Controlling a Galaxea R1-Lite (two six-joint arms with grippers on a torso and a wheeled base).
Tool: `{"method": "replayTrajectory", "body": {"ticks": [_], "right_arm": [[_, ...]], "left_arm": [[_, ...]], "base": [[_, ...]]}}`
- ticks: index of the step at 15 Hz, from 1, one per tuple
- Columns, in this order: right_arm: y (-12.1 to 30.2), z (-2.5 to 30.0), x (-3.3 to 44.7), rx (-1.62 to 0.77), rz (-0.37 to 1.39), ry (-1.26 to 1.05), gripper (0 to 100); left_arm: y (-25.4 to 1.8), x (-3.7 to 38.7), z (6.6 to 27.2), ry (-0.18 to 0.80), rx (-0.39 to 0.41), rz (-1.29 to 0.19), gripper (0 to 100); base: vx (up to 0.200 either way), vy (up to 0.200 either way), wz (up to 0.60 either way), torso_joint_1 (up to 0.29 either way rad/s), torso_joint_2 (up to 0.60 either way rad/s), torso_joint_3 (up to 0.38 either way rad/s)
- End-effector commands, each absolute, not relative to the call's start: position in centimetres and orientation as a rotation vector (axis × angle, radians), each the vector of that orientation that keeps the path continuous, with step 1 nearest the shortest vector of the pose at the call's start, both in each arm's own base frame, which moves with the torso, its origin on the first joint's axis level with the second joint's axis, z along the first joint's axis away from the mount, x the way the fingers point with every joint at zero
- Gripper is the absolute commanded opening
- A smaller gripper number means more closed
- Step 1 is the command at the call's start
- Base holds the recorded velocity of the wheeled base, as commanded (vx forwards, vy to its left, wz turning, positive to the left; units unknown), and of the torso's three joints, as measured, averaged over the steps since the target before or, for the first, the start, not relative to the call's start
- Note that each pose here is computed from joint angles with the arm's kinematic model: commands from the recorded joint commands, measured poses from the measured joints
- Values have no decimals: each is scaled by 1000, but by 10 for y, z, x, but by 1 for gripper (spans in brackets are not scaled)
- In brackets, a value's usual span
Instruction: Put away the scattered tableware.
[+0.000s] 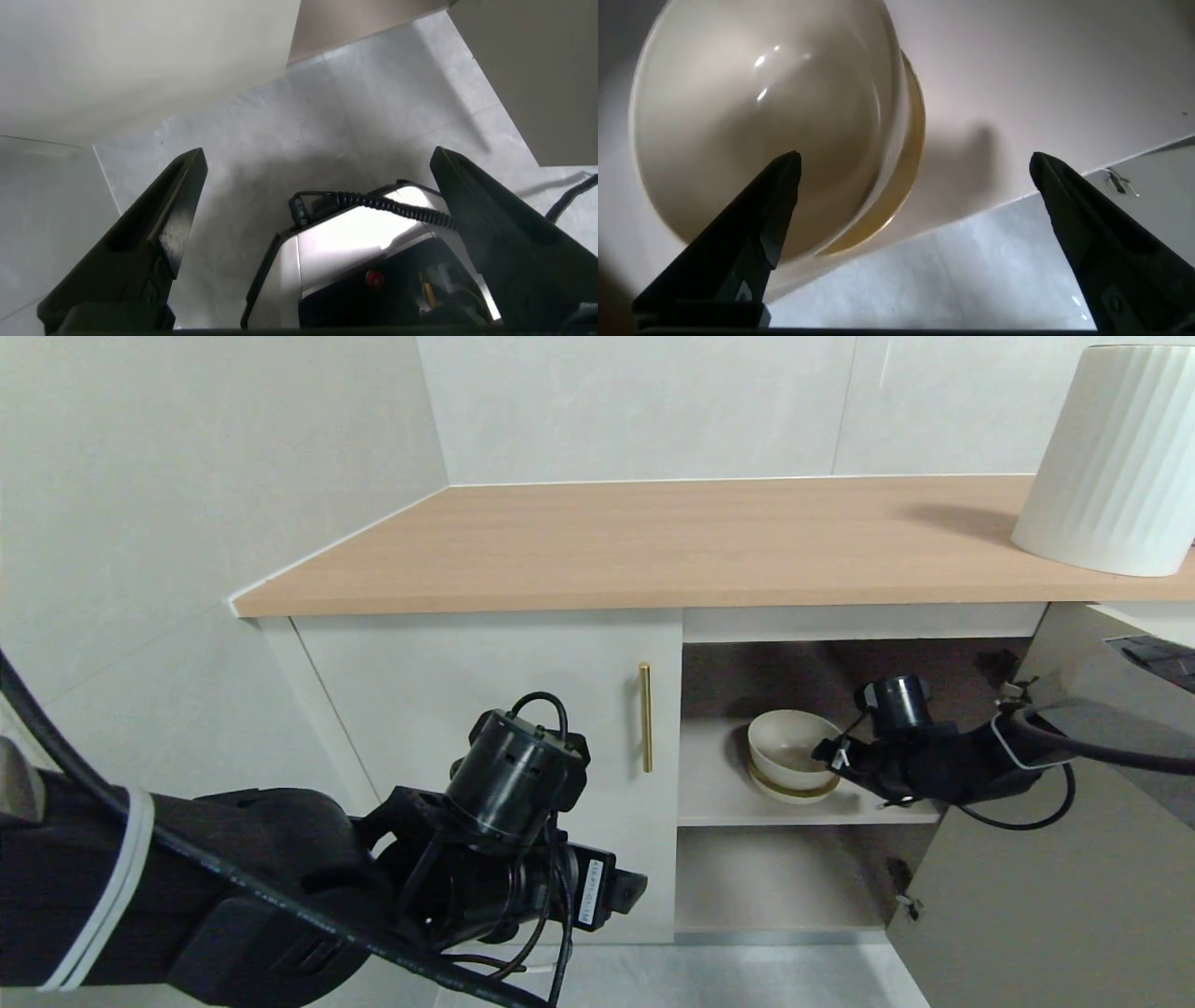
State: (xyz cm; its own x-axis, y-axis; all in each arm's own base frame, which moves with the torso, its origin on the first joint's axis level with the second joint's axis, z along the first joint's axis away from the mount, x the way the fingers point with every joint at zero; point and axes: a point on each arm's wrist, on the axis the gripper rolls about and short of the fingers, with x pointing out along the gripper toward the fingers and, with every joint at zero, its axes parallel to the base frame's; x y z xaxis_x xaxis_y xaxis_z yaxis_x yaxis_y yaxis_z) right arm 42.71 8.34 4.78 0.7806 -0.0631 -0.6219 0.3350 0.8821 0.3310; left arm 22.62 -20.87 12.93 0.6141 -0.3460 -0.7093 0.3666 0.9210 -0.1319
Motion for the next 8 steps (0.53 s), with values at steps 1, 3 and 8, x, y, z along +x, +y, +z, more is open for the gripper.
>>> {"method": "replayTrajectory", "body": {"ticks": [1, 3, 8], "right_arm": [[85, 75, 411, 455, -181, 637, 100], [84, 108, 381, 449, -65, 722, 100], [89, 140, 307, 312, 60, 905, 100]], "left_arm": [[-206, 225, 134, 798, 19, -411, 100], [-200, 220, 148, 762, 2, -422, 100], [-162, 214, 175, 677, -55, -368, 100]], "base": [[0, 0, 0, 0, 0, 0], [0, 0, 0, 0, 0, 0], [0, 0, 0, 0, 0, 0]]}}
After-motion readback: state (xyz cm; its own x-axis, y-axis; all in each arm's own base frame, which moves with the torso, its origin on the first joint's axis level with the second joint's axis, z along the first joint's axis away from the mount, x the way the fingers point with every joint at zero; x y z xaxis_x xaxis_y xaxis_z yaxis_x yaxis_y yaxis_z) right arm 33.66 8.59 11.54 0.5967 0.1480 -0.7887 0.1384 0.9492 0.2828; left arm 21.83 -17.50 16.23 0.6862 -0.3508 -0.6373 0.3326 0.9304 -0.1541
